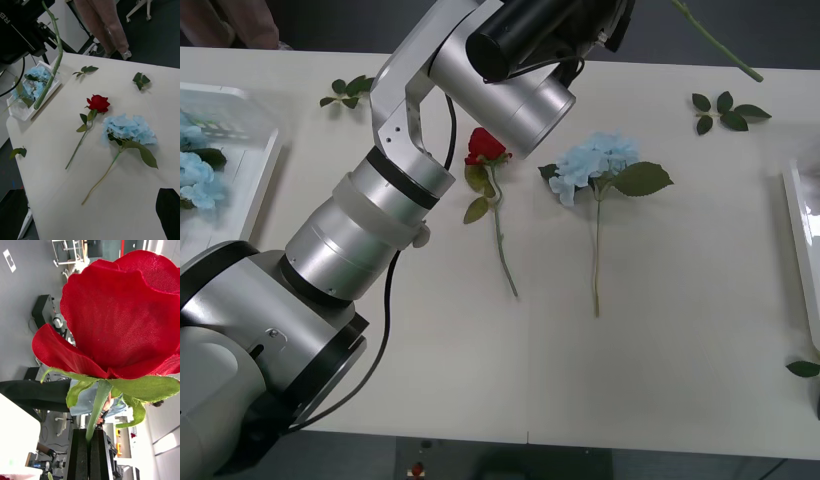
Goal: Put the red flowers into the right box and the blue flowers into the left box
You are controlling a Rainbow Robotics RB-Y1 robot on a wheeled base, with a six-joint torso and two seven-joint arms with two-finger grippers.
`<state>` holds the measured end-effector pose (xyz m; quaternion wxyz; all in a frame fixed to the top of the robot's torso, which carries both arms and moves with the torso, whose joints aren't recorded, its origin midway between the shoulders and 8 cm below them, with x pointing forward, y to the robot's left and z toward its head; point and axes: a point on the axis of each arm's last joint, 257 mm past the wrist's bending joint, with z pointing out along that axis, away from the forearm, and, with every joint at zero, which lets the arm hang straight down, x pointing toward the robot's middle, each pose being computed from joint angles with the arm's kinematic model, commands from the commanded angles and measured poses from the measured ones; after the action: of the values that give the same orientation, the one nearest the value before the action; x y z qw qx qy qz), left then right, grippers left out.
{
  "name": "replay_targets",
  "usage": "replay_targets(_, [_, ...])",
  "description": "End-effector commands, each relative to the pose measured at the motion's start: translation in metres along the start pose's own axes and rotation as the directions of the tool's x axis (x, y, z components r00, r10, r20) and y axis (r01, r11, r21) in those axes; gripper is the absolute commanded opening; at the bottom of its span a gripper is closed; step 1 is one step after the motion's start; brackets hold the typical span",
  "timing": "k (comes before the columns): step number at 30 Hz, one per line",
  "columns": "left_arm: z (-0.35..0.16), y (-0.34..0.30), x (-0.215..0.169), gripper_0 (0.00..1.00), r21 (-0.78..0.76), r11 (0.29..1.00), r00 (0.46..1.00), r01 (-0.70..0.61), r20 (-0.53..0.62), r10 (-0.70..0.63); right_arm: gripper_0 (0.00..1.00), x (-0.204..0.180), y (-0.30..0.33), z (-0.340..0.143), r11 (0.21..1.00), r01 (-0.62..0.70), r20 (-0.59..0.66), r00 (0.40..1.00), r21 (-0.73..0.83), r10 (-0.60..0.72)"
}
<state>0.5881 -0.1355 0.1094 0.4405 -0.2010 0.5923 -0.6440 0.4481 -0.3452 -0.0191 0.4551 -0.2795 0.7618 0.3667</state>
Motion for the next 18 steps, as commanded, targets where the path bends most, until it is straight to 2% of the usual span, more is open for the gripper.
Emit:
replay_targets(1, [0.002, -0.024, 0.02, 0.0, 0.047, 0.999, 1.0, -0.008, -0.018, 0.009, 1.0, -0.029, 0.017, 0.003, 0.995, 0.097, 0.019, 0.995, -0.03, -0.096])
replay_targets(9, [0.002, -0.024, 0.019, 0.0, 0.049, 0.999, 1.0, -0.015, -0.011, 0.016, 1.0, -0.057, 0.031, 0.031, 0.991, 0.102, 0.085, 0.992, -0.09, -0.095])
replay_targets(18, [0.002, -0.024, 0.019, 0.0, 0.049, 0.999, 1.0, -0.015, -0.011, 0.016, 1.0, -0.092, 0.034, 0.064, 0.993, 0.078, 0.121, 0.99, -0.086, -0.067])
